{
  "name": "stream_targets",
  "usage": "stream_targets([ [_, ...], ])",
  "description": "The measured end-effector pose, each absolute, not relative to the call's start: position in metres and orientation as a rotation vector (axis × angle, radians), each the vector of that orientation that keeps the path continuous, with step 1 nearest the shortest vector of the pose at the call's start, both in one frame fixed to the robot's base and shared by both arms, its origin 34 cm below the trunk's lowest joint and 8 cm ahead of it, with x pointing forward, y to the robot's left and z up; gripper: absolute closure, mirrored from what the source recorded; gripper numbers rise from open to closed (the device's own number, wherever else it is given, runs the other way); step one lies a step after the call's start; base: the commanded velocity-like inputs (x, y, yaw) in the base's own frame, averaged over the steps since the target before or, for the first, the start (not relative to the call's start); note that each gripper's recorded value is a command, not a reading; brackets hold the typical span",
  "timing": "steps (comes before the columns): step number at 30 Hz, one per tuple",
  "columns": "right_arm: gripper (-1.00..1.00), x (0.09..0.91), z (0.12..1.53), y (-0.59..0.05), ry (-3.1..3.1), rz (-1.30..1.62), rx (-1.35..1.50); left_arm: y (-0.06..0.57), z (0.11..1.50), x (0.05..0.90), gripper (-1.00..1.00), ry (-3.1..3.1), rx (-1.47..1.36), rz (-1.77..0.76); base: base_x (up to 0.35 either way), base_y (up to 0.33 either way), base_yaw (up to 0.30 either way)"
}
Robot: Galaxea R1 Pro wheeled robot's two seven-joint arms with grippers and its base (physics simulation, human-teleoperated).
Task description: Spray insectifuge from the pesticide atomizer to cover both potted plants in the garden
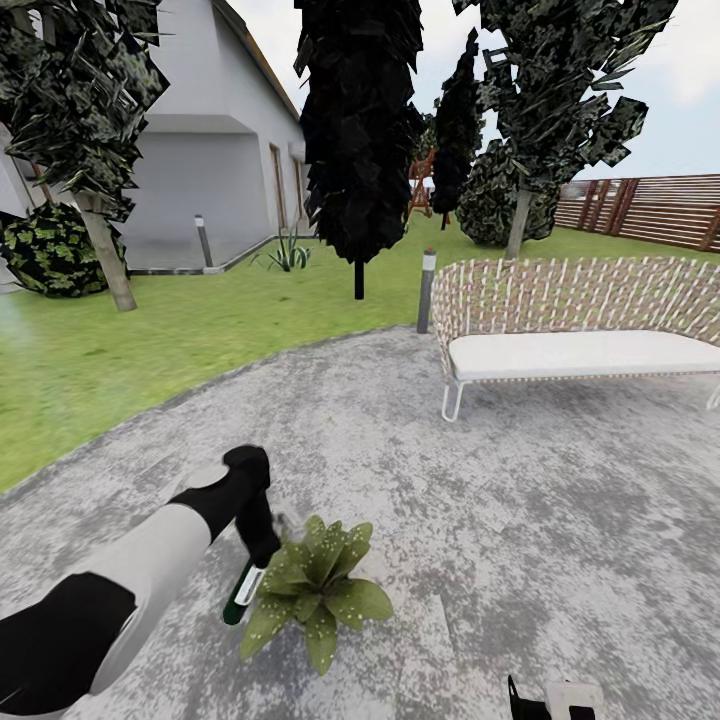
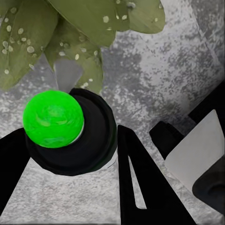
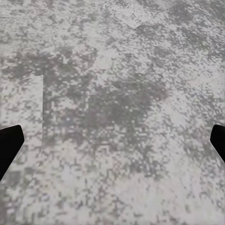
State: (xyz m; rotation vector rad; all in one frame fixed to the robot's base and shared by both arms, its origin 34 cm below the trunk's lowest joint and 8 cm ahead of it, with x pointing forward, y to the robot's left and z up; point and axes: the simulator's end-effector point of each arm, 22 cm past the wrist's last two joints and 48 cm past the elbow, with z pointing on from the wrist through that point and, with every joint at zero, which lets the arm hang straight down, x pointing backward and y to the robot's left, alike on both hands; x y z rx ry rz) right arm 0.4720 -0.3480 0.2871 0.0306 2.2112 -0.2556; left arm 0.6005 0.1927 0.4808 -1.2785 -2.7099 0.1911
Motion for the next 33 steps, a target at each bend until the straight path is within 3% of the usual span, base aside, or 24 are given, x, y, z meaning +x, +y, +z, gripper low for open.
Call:
stream_targets([
  [33,-1.00,0.472,0.287,-0.348,2.210,-0.256,0.031,0.243,0.449,0.570,1.00,-2.557,-1.411,0.157,0.032,0.029,0.000],
])
